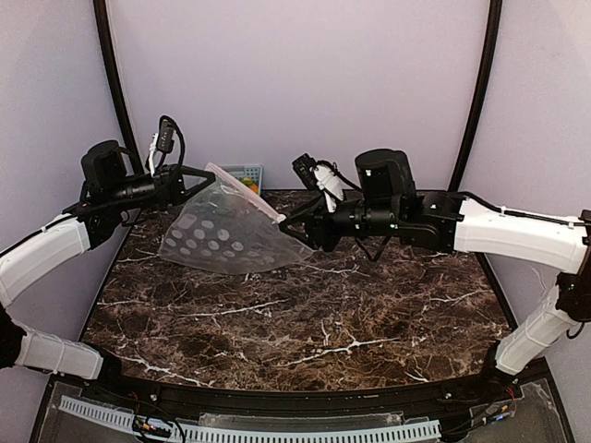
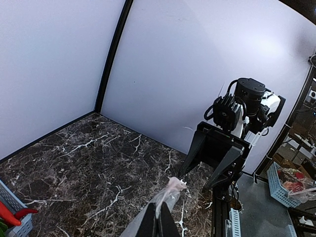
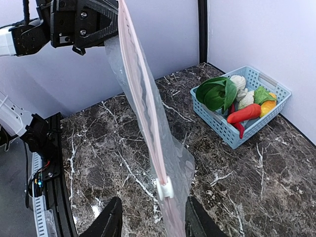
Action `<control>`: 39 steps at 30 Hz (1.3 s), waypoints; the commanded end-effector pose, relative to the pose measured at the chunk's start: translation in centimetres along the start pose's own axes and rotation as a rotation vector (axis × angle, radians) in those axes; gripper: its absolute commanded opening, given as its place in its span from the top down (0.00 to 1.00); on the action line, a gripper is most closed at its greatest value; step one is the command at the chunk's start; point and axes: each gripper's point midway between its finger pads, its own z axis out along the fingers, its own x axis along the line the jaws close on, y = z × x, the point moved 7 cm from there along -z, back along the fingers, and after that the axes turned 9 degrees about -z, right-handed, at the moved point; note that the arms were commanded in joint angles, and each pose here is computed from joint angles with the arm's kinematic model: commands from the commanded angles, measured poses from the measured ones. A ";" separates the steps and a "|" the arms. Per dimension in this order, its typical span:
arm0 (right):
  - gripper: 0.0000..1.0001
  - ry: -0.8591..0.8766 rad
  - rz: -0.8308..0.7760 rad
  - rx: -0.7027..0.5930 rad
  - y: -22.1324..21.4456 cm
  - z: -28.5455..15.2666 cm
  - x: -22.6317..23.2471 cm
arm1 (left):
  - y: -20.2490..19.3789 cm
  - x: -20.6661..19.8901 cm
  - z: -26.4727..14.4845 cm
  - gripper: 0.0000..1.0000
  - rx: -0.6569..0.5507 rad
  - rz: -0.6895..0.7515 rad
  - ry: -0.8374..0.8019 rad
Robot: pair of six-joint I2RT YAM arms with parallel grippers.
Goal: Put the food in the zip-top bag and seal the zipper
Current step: Zip the zipper on the zipper food storage bag.
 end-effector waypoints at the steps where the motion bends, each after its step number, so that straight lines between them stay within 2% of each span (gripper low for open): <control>1: 0.59 -0.001 -0.030 -0.027 1.0 -0.7 -0.7 | 0.9 -1.0 0.0 0.99 -0.009 0.040 -0.029; 13: 0.67 0.075 -0.068 -0.016 1.0 0.3 -1.0 | 0.9 -0.9 0.1 0.99 -0.003 0.040 -0.028; 25: 0.63 0.097 -0.083 0.008 1.1 1.3 -2.1 | 0.9 -1.0 0.0 0.99 -0.001 0.043 -0.029; 30: 0.64 0.116 -0.086 0.013 1.0 1.7 -2.2 | 0.9 -1.0 0.0 0.99 -0.001 0.045 -0.027; 39: 0.86 0.141 -0.090 -0.002 1.0 1.6 -1.9 | 0.9 -0.9 0.0 0.99 -0.006 0.046 -0.010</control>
